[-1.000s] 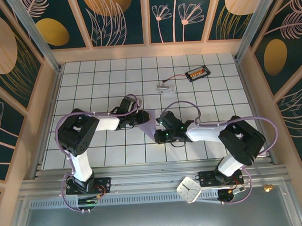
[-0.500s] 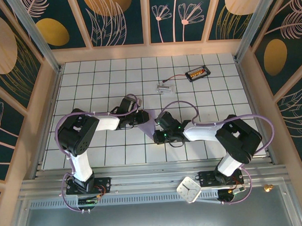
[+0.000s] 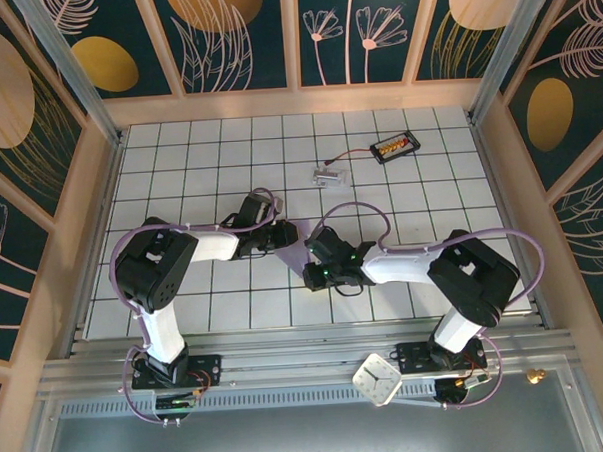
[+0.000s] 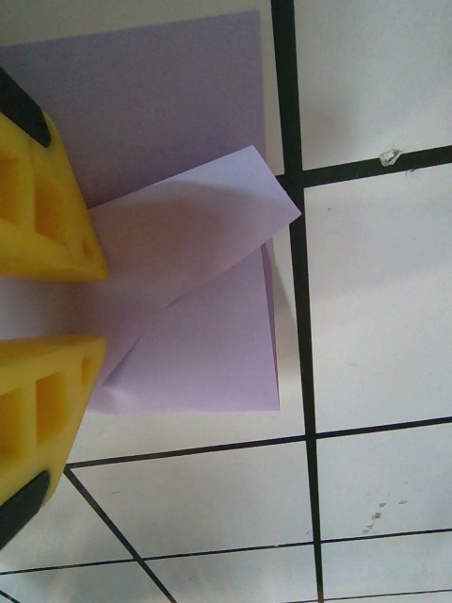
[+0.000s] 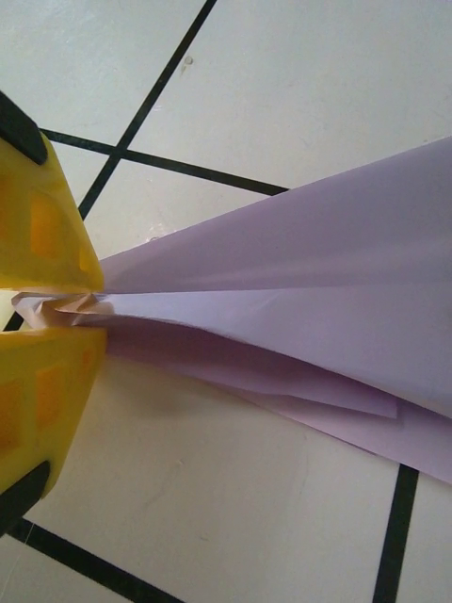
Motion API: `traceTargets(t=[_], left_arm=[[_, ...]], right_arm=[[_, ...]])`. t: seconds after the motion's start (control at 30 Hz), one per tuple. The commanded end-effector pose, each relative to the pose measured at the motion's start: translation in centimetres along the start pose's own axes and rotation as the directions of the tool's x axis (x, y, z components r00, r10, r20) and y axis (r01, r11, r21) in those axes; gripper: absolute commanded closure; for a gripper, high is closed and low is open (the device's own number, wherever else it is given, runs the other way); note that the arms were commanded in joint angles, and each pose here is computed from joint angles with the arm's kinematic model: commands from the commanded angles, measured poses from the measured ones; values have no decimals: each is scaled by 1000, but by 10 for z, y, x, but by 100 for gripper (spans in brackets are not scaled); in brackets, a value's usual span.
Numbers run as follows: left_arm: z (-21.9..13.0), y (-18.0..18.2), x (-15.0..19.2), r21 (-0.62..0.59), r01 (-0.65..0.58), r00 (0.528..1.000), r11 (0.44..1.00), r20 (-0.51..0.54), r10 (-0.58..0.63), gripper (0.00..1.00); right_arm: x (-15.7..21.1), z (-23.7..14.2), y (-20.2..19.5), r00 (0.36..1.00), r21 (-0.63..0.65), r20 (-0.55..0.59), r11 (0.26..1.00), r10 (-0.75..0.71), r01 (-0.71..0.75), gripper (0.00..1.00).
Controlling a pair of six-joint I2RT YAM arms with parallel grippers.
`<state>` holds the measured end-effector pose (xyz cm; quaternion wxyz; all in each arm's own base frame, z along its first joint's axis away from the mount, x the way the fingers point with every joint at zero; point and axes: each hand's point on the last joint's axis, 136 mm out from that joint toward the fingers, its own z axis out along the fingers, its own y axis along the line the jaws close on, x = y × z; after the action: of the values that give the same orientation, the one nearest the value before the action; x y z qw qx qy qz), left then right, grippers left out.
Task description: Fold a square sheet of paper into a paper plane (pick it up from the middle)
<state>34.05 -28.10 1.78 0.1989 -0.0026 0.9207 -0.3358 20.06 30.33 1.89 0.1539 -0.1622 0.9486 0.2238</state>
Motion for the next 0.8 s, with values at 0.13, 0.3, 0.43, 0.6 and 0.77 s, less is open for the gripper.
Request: traceTargets(t=[0.13,0.3,0.43,0.6,0.77], left_arm=[[3,54,37,-191,37,993,981,-102,-57,77],[3,54,36,-190,35,993,981,-103,-55,77],[3,54,36,-190,33,993,981,-102,-53,77],[3,54,36,-191,34,993,981,-101,-54,77],[2,54,36,-191,31,994,981,-99,-51,77]], right_arm=[[14,5,-11,999,78,-47,997,-10,14,82],[17,6,-15,999,91,-50,996,-1,6,85],[15,4,-17,999,102,-38,995,6,-2,92],[8,-3,-8,998,-1,-16,998,62,-62,100],[5,-9,3,994,-142,-21,984,109,-111,100]])
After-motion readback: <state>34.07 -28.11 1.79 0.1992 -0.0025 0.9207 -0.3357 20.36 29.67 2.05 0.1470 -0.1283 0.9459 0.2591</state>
